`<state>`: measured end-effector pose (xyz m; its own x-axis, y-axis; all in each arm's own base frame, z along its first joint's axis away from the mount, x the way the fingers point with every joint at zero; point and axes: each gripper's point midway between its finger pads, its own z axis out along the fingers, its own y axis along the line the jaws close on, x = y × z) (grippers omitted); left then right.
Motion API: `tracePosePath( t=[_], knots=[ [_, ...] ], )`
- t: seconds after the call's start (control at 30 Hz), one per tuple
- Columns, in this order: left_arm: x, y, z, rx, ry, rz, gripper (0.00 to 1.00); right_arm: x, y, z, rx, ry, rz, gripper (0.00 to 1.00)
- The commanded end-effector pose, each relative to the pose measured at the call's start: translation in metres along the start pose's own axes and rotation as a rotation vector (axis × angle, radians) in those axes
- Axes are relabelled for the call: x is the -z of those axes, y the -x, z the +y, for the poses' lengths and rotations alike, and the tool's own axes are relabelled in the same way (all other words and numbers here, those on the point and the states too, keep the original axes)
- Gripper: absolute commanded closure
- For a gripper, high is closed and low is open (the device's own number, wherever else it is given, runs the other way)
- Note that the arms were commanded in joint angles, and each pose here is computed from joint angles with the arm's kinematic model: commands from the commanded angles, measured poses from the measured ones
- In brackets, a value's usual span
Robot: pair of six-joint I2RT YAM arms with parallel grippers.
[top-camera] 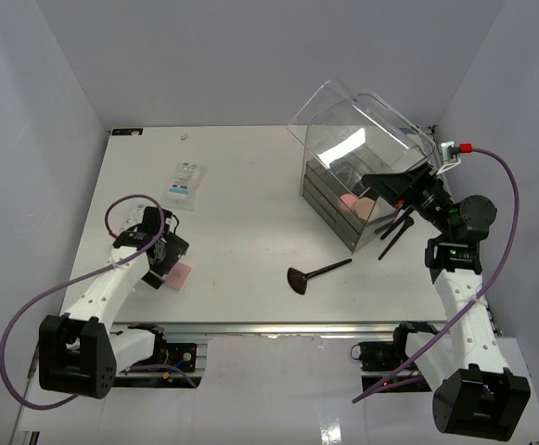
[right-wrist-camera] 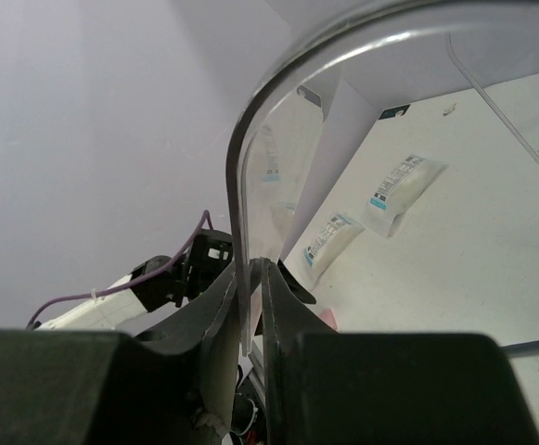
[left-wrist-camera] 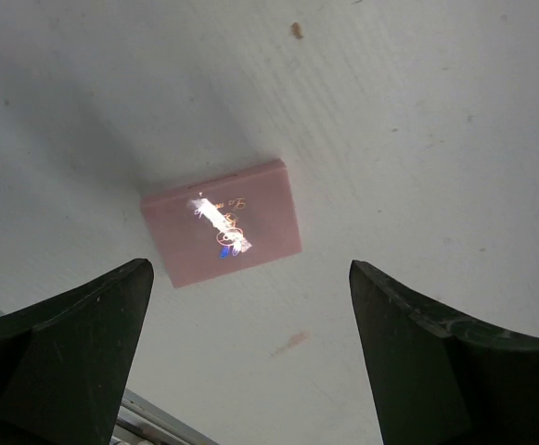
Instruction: Organize the makeup
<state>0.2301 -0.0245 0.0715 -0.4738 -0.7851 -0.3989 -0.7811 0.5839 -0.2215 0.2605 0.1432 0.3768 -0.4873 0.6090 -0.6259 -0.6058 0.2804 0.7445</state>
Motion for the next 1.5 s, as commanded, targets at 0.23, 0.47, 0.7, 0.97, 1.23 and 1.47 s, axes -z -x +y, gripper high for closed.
tracePosePath(
  t=[0.23, 0.47, 0.7, 0.97, 1.23, 1.47],
  knots=[
    [-0.008, -0.007, 0.017, 0.184, 0.136, 0.017, 0.02, 0.005, 0.002, 0.029, 0.104, 0.095, -0.002, 0.83],
    [-0.019, -0.015, 0.015, 0.165, 0.150, 0.054, 0.02, 0.006, 0.002, 0.029, 0.107, 0.093, -0.007, 0.83],
    [-0.027, -0.016, 0.009, 0.138, 0.150, 0.067, 0.02, 0.007, 0.002, 0.028, 0.107, 0.089, -0.009, 0.83],
    [-0.033, -0.017, 0.002, 0.118, 0.140, 0.079, 0.02, 0.007, 0.002, 0.027, 0.109, 0.086, -0.010, 0.83],
    [-0.041, -0.022, 0.007, 0.103, 0.171, 0.092, 0.02, 0.008, 0.002, 0.027, 0.109, 0.085, -0.012, 0.83],
    [-0.044, -0.022, 0.008, 0.086, 0.161, 0.085, 0.15, 0.009, 0.002, 0.026, 0.109, 0.084, -0.011, 0.83]
  ],
)
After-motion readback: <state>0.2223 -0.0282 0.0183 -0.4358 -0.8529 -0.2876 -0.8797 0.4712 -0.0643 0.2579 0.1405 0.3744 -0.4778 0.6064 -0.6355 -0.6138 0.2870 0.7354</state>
